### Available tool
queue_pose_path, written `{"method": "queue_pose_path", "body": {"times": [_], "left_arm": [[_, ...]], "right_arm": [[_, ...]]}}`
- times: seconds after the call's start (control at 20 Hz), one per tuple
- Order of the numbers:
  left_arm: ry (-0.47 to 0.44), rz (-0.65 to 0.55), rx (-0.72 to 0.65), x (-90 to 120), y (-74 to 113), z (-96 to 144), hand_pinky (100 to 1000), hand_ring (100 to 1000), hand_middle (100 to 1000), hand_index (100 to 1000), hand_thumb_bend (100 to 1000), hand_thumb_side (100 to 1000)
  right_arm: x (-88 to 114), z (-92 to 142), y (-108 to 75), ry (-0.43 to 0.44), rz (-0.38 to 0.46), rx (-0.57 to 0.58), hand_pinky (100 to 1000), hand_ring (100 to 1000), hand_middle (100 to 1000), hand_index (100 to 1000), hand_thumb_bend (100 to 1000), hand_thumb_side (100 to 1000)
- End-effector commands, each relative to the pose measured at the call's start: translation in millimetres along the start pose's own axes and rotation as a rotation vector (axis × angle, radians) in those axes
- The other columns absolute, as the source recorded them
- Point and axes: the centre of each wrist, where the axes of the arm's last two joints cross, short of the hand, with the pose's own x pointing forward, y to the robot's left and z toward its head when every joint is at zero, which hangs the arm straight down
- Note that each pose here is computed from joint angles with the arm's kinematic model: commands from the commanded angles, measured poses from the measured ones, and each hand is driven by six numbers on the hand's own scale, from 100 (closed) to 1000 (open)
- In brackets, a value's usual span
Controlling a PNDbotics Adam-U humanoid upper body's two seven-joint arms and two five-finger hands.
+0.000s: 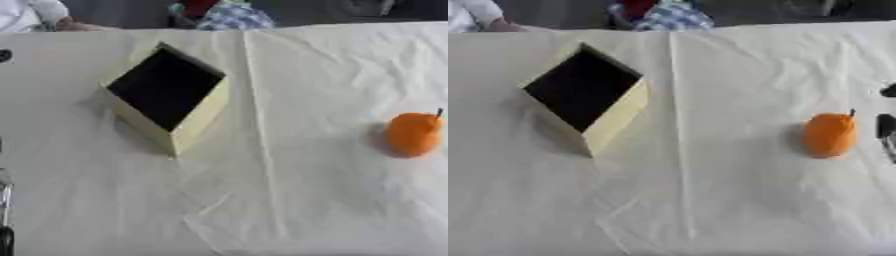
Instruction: Pick up objects on the table and place them in the box.
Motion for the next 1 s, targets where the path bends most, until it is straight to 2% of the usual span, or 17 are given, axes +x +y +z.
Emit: {"method": "queue_pose_path", "body": {"times": [0.05, 0.35, 0.55, 0.7, 0.75, 0.8, 1.0], "left_arm": [[-0.029, -0.019, -0.021, 7.0, 2.8, -5.2, 716, 744, 766, 729, 102, 814], [-0.027, -0.02, -0.023, 6.9, 2.7, -5.1, 716, 744, 766, 729, 102, 814], [-0.026, -0.021, -0.025, 6.9, 2.8, -4.9, 716, 744, 767, 729, 101, 814], [-0.025, -0.021, -0.028, 6.8, 2.5, -4.8, 716, 744, 767, 729, 100, 814], [-0.025, -0.022, -0.029, 6.8, 2.4, -4.8, 716, 744, 767, 729, 100, 814], [-0.025, -0.023, -0.029, 6.9, 2.4, -4.8, 716, 744, 767, 729, 100, 813], [-0.024, -0.027, -0.032, 6.8, 2.3, -4.7, 715, 744, 767, 729, 100, 808]], "right_arm": [[-0.3, -3.6, -12.6, -0.03, 0.061, 0.047, 792, 849, 792, 849, 100, 947], [-0.8, -1.6, -11.2, -0.029, 0.076, 0.151, 812, 866, 813, 872, 100, 961], [-1.3, -0.7, -11.3, -0.044, 0.089, 0.202, 823, 873, 824, 890, 100, 888], [-1.1, -0.5, -11.0, -0.071, 0.094, 0.237, 830, 872, 815, 897, 100, 741], [-1.0, -0.6, -11.0, -0.083, 0.096, 0.247, 830, 871, 815, 898, 100, 731], [-0.8, -0.7, -10.8, -0.094, 0.095, 0.257, 827, 865, 806, 899, 105, 658], [-0.5, -1.4, -11.4, -0.126, 0.101, 0.294, 824, 857, 804, 894, 245, 507]]}}
